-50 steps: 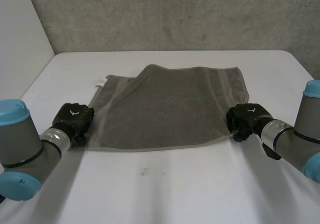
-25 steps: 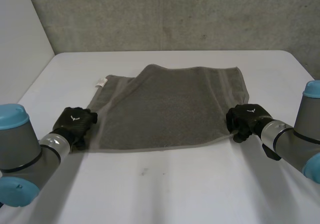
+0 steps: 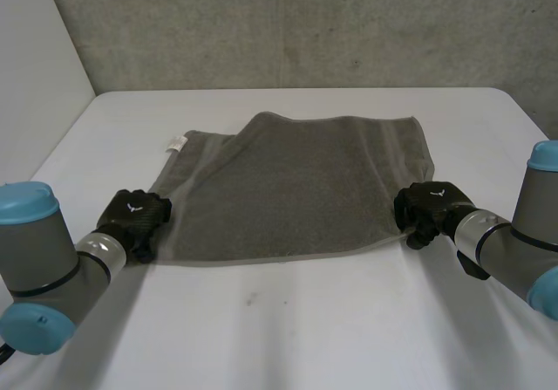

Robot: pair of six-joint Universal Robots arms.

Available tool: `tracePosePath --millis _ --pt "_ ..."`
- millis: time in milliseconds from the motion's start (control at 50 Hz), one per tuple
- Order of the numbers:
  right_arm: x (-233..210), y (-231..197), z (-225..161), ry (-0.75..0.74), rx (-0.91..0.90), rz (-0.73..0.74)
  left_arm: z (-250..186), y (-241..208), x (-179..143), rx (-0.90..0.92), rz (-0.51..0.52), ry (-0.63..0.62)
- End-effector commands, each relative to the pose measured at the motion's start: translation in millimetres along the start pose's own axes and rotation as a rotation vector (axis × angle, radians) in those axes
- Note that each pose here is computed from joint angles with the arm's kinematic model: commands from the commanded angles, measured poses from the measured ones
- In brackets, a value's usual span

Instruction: Fold the towel.

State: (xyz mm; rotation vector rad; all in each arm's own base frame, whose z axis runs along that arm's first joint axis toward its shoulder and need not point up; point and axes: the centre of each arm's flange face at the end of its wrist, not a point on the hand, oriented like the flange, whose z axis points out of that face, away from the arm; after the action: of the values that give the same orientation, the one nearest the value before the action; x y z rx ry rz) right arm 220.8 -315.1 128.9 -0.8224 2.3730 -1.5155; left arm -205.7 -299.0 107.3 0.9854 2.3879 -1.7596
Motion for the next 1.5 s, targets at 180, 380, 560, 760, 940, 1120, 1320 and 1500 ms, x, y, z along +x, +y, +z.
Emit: tracePosePath --millis 180,380,560,760,940,1120,1320,1500 --pt "0 1 1 0.0 -0.003 0.001 19 -12 -9 0.051 0.003 -0.025" --pt "1 1 1 0.0 -0.001 0.001 21 -10 -7 0.043 -0.001 -0.019" --pt "1 -2 0 0.004 0.006 -0.002 4 -19 -8 0.054 -0.001 -0.033" --pt "7 -10 -5 0.027 0.023 -0.001 -22 -37 -16 0.096 0.0 -0.066" --pt "25 -10 -8 0.116 0.006 0.015 -22 -38 -20 0.1 -0.064 -0.073" --pt "35 -7 -5 0.142 0.002 0.045 -20 -39 -34 0.107 -0.113 -0.112" --pt "37 -29 -20 0.156 0.055 0.066 -17 -42 -79 0.102 -0.171 -0.302" --pt "26 -19 -27 0.112 -0.025 0.006 -17 -40 -78 0.096 -0.182 -0.3"
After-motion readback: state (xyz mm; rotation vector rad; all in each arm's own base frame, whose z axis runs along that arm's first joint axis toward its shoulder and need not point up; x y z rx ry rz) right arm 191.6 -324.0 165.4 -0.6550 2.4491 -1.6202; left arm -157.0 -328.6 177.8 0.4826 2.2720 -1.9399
